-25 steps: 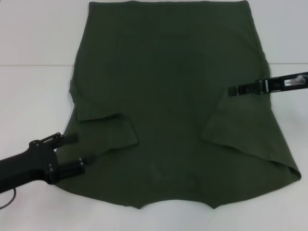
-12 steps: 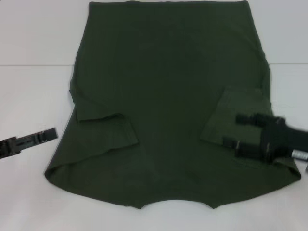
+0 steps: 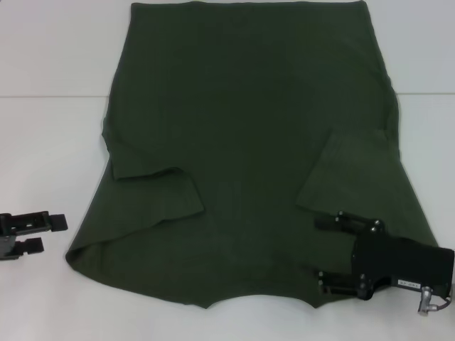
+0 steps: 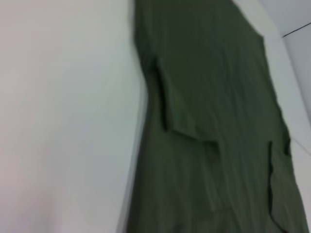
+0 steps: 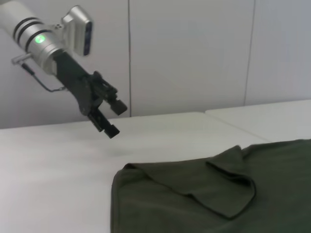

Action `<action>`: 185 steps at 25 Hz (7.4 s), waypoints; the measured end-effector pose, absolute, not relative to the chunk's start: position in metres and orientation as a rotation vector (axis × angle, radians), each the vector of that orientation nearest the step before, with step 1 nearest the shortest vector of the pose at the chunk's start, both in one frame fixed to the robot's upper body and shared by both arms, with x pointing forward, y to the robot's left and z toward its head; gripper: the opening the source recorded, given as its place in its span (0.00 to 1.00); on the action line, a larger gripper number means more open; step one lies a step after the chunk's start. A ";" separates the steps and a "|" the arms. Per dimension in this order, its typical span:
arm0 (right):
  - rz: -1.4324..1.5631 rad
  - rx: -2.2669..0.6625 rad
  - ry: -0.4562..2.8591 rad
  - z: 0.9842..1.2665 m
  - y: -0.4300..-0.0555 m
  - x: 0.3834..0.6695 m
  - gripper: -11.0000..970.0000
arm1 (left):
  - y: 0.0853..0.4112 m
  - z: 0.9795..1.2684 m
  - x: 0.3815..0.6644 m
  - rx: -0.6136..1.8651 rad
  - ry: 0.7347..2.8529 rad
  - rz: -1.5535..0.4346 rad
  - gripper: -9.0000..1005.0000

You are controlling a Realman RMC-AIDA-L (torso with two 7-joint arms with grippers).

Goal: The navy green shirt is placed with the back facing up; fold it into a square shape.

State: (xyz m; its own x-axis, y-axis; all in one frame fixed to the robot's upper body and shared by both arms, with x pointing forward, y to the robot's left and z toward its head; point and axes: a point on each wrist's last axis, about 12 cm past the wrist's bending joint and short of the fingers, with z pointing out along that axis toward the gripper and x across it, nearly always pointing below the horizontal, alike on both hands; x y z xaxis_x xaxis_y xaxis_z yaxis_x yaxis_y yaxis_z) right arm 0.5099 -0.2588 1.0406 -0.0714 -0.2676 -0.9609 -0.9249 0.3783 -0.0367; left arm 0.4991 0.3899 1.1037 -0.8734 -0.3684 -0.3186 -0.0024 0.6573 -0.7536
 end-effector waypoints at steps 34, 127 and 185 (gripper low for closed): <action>0.784 -1.184 1.613 1.032 -0.248 0.510 0.88 | 0.370 1.082 0.537 -0.423 2.638 -1.008 0.77; 0.640 -0.245 2.872 1.144 -0.352 0.578 0.83 | 0.331 1.084 0.565 -0.084 2.657 -1.014 0.04; 0.606 -0.375 2.883 1.116 -0.305 0.592 0.77 | 0.331 1.082 0.564 -0.073 2.654 -1.009 0.04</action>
